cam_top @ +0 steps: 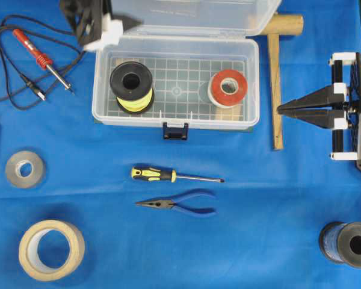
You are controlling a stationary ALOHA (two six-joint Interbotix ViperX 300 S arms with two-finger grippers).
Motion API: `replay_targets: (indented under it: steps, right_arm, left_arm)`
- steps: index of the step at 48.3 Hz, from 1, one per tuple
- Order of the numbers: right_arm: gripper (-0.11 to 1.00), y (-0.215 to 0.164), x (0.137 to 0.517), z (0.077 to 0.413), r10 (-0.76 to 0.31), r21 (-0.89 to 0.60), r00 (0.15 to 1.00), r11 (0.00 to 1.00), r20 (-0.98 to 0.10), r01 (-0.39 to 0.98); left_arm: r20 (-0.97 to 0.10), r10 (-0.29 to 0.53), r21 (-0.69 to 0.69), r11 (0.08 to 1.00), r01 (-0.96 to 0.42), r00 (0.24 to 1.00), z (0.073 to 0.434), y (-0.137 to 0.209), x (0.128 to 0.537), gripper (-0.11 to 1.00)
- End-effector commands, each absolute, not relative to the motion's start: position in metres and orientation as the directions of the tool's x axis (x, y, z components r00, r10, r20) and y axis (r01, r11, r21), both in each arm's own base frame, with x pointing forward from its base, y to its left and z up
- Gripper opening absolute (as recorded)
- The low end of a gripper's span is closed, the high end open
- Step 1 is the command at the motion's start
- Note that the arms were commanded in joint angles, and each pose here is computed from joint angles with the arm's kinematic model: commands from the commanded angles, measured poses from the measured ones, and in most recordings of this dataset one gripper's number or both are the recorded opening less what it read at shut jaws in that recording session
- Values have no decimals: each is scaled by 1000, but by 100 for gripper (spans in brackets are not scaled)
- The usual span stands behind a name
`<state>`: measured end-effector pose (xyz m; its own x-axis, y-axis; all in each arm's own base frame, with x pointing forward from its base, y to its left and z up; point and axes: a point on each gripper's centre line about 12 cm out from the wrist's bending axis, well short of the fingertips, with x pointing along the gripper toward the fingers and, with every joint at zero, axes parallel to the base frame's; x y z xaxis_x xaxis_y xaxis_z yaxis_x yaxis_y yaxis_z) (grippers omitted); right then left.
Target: Close the tool box with the left arm.
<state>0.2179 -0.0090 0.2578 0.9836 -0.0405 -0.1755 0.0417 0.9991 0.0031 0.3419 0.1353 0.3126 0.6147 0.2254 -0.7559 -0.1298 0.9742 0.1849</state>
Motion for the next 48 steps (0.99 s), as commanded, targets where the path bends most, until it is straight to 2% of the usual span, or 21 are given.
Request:
replay_targets:
  steps: [1, 17, 31, 35, 40, 48]
  right_arm:
    - [0, -9, 220, 262, -42, 2, 986, 999, -162, 43]
    - [0, -9, 220, 262, -42, 2, 986, 999, -162, 43]
    - [0, -9, 220, 262, -42, 2, 986, 999, -162, 43]
    - [0, -9, 219, 263, -42, 2, 986, 999, -159, 43]
    - [0, -9, 220, 263, -42, 3, 987, 999, -157, 43]
    - [0, -9, 220, 263, -42, 2, 987, 999, -157, 43]
  left_arm:
    - [-790, 174, 150, 985, -90, 587, 298, 115, 338, 92]
    - [-774, 62, 155, 983, 95, 630, 299, 45, 330, 91]
    - [-724, -14, 172, 965, 199, 690, 310, 4, 323, 91]
    - [-708, -22, 176, 963, 206, 706, 314, 0, 318, 91]
    - [-681, -15, 114, 985, 127, 732, 322, 1, 307, 91]
    - [-616, -13, 82, 993, 81, 788, 332, 1, 278, 91]
